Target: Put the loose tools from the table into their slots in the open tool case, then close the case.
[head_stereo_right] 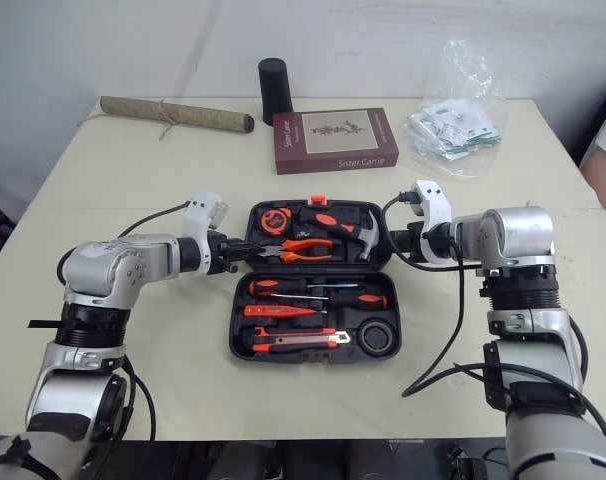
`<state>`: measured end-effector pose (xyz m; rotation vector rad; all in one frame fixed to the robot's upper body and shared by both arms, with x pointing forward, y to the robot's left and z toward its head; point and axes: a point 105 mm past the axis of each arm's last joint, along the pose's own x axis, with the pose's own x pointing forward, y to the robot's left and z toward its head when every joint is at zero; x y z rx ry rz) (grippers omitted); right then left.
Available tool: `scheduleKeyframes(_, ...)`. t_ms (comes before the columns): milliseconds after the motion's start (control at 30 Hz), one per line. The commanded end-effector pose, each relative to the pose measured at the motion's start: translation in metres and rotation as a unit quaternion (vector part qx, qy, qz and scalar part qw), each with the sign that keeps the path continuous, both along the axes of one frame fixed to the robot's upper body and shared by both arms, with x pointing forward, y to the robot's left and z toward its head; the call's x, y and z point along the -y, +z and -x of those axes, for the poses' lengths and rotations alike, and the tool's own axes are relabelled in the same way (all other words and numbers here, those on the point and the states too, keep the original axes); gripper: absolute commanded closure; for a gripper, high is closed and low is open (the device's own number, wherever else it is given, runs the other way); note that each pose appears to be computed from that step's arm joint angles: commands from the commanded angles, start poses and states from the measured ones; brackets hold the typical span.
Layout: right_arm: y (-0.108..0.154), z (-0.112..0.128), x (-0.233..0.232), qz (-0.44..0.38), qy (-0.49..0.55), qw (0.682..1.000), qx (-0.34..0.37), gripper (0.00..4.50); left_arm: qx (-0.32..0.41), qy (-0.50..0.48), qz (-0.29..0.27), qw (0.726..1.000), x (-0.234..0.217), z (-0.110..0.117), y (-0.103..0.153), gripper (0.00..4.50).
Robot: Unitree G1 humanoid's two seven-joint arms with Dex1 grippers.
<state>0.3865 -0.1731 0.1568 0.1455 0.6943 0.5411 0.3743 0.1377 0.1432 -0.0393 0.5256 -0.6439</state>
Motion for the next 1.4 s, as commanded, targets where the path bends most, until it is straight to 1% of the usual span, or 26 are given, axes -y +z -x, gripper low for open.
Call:
scheduleKeyframes(33, 0.011, -0.006, 0.012, -0.002, -0.028, 0.997, 0.075, 4.50, 0.042, 0.026, 0.015, 0.999, -0.013, -0.002, 0.008, 3.81)
scheduleKeyframes(100, 0.019, -0.006, 0.010, -0.009, -0.019, 0.993, 0.119, 4.50, 0.078, 0.030, 0.022, 0.996, -0.015, -0.003, 0.013, 3.82)
scheduleKeyframes(167, 0.032, -0.003, 0.009, -0.001, 0.002, 0.980, 0.199, 4.50, 0.169, 0.032, 0.045, 0.984, -0.020, -0.005, 0.034, 3.82)
scheduleKeyframes(200, 0.039, 0.000, 0.007, 0.003, 0.016, 0.967, 0.253, 4.50, 0.204, 0.030, 0.043, 0.977, -0.024, -0.004, 0.040, 3.82)
scheduleKeyframes(233, 0.044, 0.004, 0.008, 0.017, 0.024, 0.955, 0.296, 4.50, 0.252, 0.021, 0.029, 0.967, -0.027, -0.001, 0.046, 3.85)
scheduleKeyframes(300, 0.047, 0.008, 0.011, 0.039, 0.029, 0.935, 0.352, 4.50, 0.313, -0.001, 0.009, 0.950, -0.029, 0.005, 0.053, 3.88)
scheduleKeyframes(333, 0.048, 0.012, 0.015, 0.076, 0.037, 0.918, 0.388, 4.50, 0.365, -0.008, -0.015, 0.931, -0.032, 0.009, 0.059, 3.90)
scheduleKeyframes(433, 0.039, 0.026, 0.019, 0.161, 0.088, 0.867, 0.464, 4.50, 0.454, -0.024, -0.076, 0.887, -0.038, 0.020, 0.064, 3.93)
scheduleKeyframes(467, 0.032, 0.032, 0.020, 0.179, 0.106, 0.854, 0.477, 4.50, 0.473, -0.032, -0.095, 0.875, -0.040, 0.024, 0.062, 3.93)
scheduleKeyframes(533, 0.020, 0.040, 0.027, 0.236, 0.129, 0.814, 0.514, 4.50, 0.511, -0.055, -0.161, 0.843, -0.043, 0.031, 0.054, 3.93)
scheduleKeyframes(567, 0.013, 0.043, 0.031, 0.260, 0.141, 0.799, 0.524, 4.50, 0.519, -0.067, -0.179, 0.833, -0.043, 0.034, 0.049, 3.93)
scheduleKeyframes(633, 0.002, 0.049, 0.039, 0.317, 0.164, 0.754, 0.551, 4.50, 0.540, -0.096, -0.232, 0.803, -0.042, 0.042, 0.038, 3.93)
scheduleKeyframes(700, -0.006, 0.057, 0.047, 0.377, 0.183, 0.697, 0.582, 4.50, 0.557, -0.148, -0.295, 0.762, -0.039, 0.056, 0.018, 3.93)
scheduleKeyframes(800, -0.021, 0.064, 0.044, 0.397, 0.224, 0.670, 0.586, 4.50, 0.534, -0.202, -0.354, 0.741, -0.047, 0.070, -0.018, 3.93)
scheduleKeyframes(833, -0.027, 0.067, 0.045, 0.395, 0.228, 0.671, 0.584, 4.50, 0.522, -0.198, -0.355, 0.750, -0.054, 0.074, -0.027, 3.93)
scheduleKeyframes(867, -0.035, 0.071, 0.049, 0.392, 0.230, 0.679, 0.576, 4.09, 0.514, -0.179, -0.347, 0.764, -0.062, 0.077, -0.032, 3.76)
scheduleKeyframes(900, -0.044, 0.075, 0.054, 0.398, 0.237, 0.685, 0.563, 3.52, 0.489, -0.170, -0.343, 0.784, -0.071, 0.081, -0.042, 3.49)
scheduleKeyframes(933, -0.053, 0.080, 0.064, 0.408, 0.244, 0.692, 0.544, 3.34, 0.474, -0.153, -0.341, 0.797, -0.082, 0.087, -0.044, 3.32)
scheduleKeyframes(967, -0.057, 0.085, 0.073, 0.415, 0.245, 0.695, 0.533, 2.93, 0.454, -0.140, -0.335, 0.814, -0.092, 0.093, -0.046, 3.00)
scheduleKeyframes(1033, -0.055, 0.091, 0.088, 0.425, 0.234, 0.701, 0.523, 2.10, 0.436, -0.117, -0.325, 0.831, -0.107, 0.103, -0.042, 2.19)
scheduleKeyframes(1067, -0.051, 0.094, 0.094, 0.427, 0.222, 0.703, 0.524, 2.10, 0.420, -0.096, -0.309, 0.848, -0.115, 0.108, -0.039, 2.19)
scheduleKeyframes(1167, -0.038, 0.106, 0.112, 0.424, 0.203, 0.718, 0.513, 2.10, 0.392, -0.049, -0.272, 0.877, -0.132, 0.118, -0.025, 2.19)
scheduleKeyframes(1267, -0.031, 0.113, 0.120, 0.401, 0.187, 0.749, 0.493, 2.10, 0.392, -0.021, -0.246, 0.886, -0.138, 0.112, -0.008, 2.19)
scheduleKeyframes(1300, -0.033, 0.118, 0.124, 0.372, 0.177, 0.784, 0.464, 2.10, 0.401, 0.003, -0.226, 0.888, -0.140, 0.103, 0.004, 2.19)
scheduleKeyframes(1367, -0.036, 0.127, 0.123, 0.319, 0.177, 0.829, 0.424, 2.10, 0.405, 0.020, -0.192, 0.894, -0.140, 0.094, 0.019, 2.19)
scheduleKeyframes(1400, -0.037, 0.133, 0.120, 0.290, 0.180, 0.850, 0.401, 2.32, 0.402, 0.014, -0.176, 0.898, -0.135, 0.091, 0.024, 2.16)
